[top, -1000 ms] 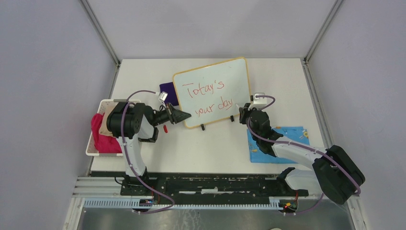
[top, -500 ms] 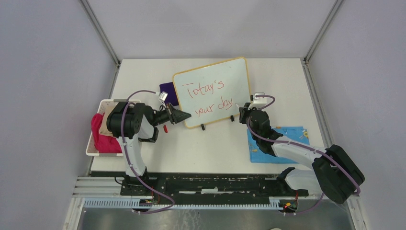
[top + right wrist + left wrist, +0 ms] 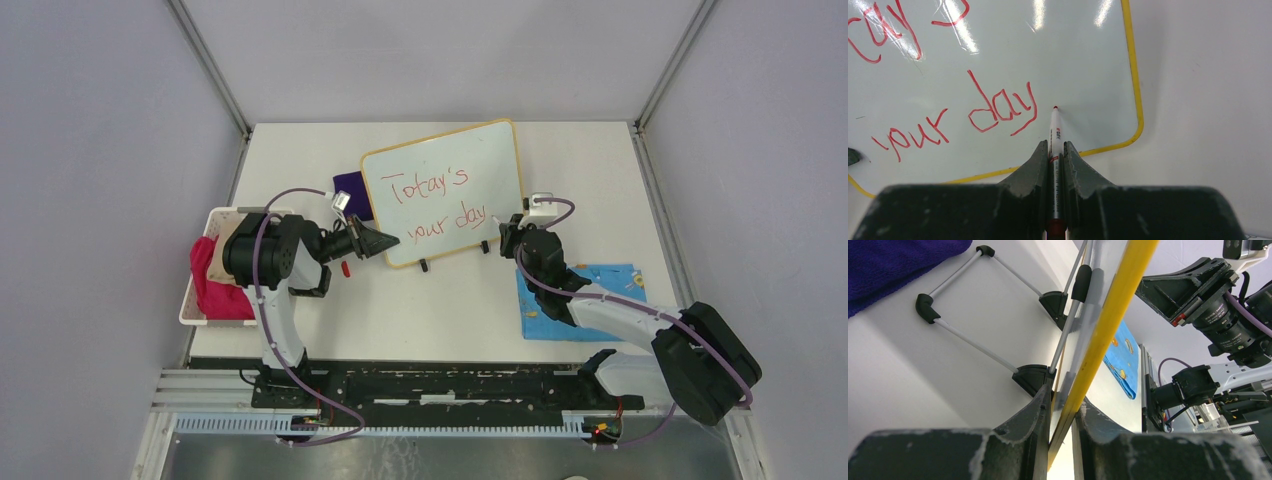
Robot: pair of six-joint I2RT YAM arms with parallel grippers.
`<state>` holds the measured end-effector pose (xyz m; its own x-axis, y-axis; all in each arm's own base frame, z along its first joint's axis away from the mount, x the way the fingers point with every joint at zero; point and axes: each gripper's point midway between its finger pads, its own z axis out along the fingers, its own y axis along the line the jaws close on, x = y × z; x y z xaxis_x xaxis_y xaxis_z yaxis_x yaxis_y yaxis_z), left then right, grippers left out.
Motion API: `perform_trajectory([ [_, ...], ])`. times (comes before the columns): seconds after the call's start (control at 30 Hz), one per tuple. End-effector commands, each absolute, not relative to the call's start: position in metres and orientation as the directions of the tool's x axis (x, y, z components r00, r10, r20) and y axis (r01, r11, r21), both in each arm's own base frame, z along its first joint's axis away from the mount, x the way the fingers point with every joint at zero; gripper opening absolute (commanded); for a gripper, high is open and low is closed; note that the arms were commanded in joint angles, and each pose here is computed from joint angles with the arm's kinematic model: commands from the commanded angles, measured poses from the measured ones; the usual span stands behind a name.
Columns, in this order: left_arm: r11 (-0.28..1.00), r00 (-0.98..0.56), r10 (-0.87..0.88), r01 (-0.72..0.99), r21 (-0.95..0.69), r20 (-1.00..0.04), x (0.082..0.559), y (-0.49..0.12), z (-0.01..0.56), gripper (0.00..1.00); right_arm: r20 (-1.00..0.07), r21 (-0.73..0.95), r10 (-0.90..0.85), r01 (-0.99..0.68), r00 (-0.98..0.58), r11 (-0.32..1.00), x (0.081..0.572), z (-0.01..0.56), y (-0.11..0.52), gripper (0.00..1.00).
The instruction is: Write a sentence on the whiteboard
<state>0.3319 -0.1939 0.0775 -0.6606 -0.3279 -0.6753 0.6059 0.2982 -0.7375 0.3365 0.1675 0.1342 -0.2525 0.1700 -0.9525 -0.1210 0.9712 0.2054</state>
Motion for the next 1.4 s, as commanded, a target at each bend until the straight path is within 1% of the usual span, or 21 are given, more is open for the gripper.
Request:
perform_trajectory([
  [0.0, 0.283, -0.609, -0.359, 0.651, -0.704, -0.707, 0.335, -0.193, 0.089, 0.02, -0.955, 0.233, 0.2, -0.134, -0.217, 0.963, 0.345, 0.153, 0.174, 0.0],
  [0.87, 0.287, -0.605, -0.363, 0.651, -0.702, -0.709, 0.335, -0.193, 0.09, 0.02, -0.956, 0.226, 0.194, -0.133, -0.219, 0.965, 0.346, 0.155, 0.173, 0.0],
  [1.37, 0.29, -0.603, -0.365, 0.651, -0.702, -0.71, 0.335, -0.192, 0.089, 0.02, -0.96, 0.229, 0.202, -0.128, -0.197, 0.965, 0.341, 0.166, 0.167, 0.0],
])
